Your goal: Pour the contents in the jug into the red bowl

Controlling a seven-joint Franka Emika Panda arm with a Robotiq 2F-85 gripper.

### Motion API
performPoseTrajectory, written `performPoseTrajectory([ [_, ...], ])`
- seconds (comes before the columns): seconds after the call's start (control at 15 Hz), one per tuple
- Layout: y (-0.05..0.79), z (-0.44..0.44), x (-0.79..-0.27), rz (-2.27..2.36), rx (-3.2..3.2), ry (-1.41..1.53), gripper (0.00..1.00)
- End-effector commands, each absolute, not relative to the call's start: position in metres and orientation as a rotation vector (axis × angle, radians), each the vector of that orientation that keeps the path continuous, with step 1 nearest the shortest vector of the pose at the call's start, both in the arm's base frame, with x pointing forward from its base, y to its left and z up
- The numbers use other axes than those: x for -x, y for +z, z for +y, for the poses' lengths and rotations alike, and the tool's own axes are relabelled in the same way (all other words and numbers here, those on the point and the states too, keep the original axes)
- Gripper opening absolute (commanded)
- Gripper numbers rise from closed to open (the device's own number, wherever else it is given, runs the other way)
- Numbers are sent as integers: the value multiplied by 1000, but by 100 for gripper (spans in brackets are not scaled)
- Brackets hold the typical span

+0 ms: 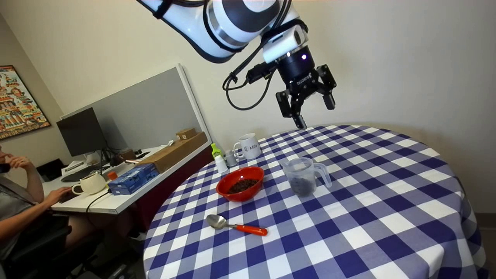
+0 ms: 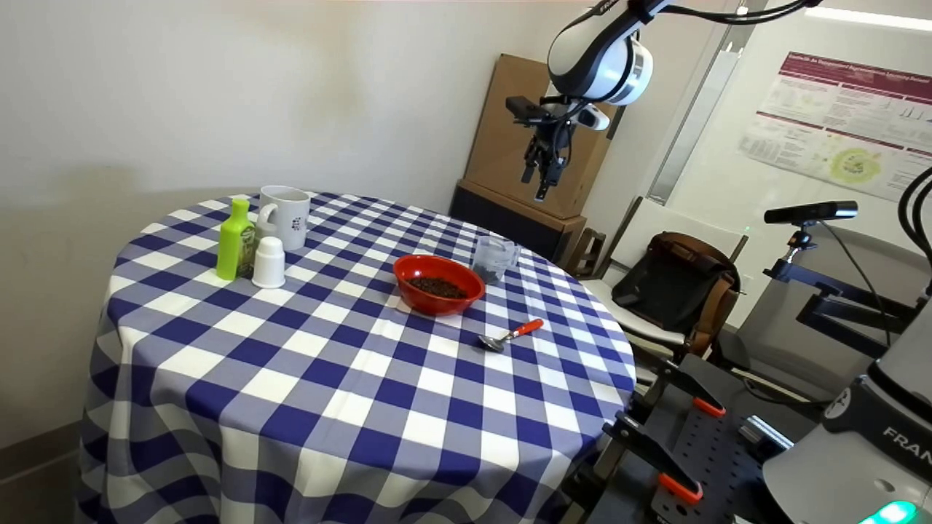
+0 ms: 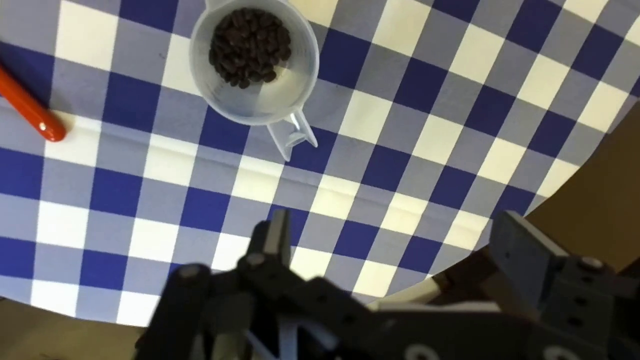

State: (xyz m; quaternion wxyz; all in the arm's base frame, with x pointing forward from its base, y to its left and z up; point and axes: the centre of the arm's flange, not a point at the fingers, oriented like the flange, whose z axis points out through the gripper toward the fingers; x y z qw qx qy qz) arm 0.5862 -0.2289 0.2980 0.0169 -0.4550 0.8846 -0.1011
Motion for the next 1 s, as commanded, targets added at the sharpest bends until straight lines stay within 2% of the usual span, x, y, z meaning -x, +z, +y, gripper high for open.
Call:
performPoseTrajectory([
  [0.0, 283, -223, -603, 2904, 1154, -382, 100],
  [0.47, 262, -217, -617, 3088, 1147, -236, 100],
  [0.53, 260, -215, -600, 3060, 1109, -266, 100],
  [0.93, 263, -210, -605, 2991, 1319, -212, 100],
])
